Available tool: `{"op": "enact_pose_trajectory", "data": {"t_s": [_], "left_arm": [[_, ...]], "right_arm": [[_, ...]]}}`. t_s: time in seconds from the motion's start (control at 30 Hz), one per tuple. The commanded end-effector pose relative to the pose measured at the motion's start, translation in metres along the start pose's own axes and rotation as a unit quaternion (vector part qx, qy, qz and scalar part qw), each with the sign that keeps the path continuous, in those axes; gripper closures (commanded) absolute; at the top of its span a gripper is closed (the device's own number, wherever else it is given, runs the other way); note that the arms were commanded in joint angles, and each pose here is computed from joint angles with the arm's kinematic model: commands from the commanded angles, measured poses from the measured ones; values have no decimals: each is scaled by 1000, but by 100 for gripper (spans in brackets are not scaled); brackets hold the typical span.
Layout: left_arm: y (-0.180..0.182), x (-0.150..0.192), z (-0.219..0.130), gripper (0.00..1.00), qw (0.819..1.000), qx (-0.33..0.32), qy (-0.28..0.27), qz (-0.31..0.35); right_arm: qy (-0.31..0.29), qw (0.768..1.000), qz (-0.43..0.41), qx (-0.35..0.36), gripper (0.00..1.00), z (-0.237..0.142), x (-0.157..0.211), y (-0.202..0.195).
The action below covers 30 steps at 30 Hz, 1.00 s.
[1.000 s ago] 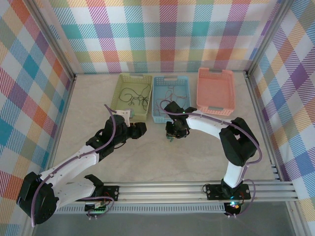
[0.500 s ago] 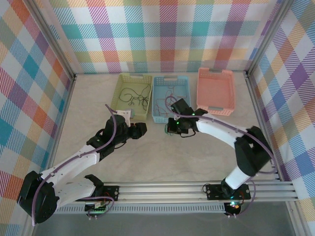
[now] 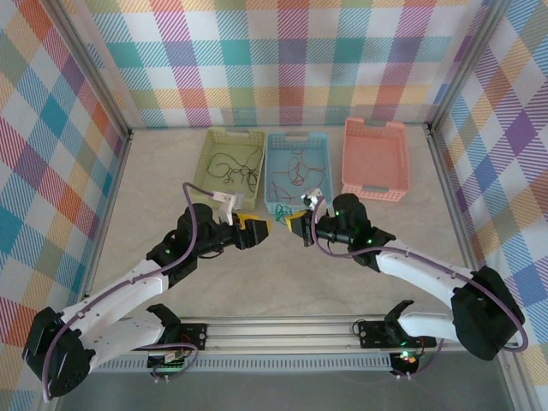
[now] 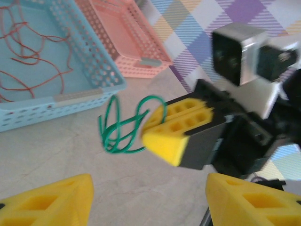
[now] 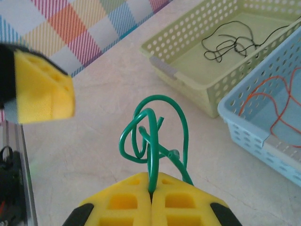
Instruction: Untangle the cables
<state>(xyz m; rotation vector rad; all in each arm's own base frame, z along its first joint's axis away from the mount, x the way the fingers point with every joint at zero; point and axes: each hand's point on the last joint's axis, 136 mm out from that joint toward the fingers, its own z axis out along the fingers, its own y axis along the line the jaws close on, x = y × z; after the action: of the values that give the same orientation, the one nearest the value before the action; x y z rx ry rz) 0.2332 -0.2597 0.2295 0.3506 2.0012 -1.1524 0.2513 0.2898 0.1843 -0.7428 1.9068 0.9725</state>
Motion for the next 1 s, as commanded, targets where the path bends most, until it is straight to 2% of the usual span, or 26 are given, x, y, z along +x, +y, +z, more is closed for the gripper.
{"op": "enact_pose_trajectory", "data": {"t_s": [0.0,0.23,0.5,0.7,0.97], "left_arm": [[-14,0,4,36,999,27,5,23],[-6,3,11,36,1000,5,18,1],[-10,-2,9,37,1000,11,11,-24],[-15,-6,5,44,999,18,7,-35],[-20,-10,4,45,998,24,1,-52]], "right_arm": [[-81,992,-79,-51,100,-5,-29,20],[-88,984,-103,-112,100,-9,-18,41],[-86,981,-120,-128,100,-8,-10,46],[-88,978,-129,-139,100,-11,-8,50],[-87,974,-150,-145,100,-11,-3,54]]}}
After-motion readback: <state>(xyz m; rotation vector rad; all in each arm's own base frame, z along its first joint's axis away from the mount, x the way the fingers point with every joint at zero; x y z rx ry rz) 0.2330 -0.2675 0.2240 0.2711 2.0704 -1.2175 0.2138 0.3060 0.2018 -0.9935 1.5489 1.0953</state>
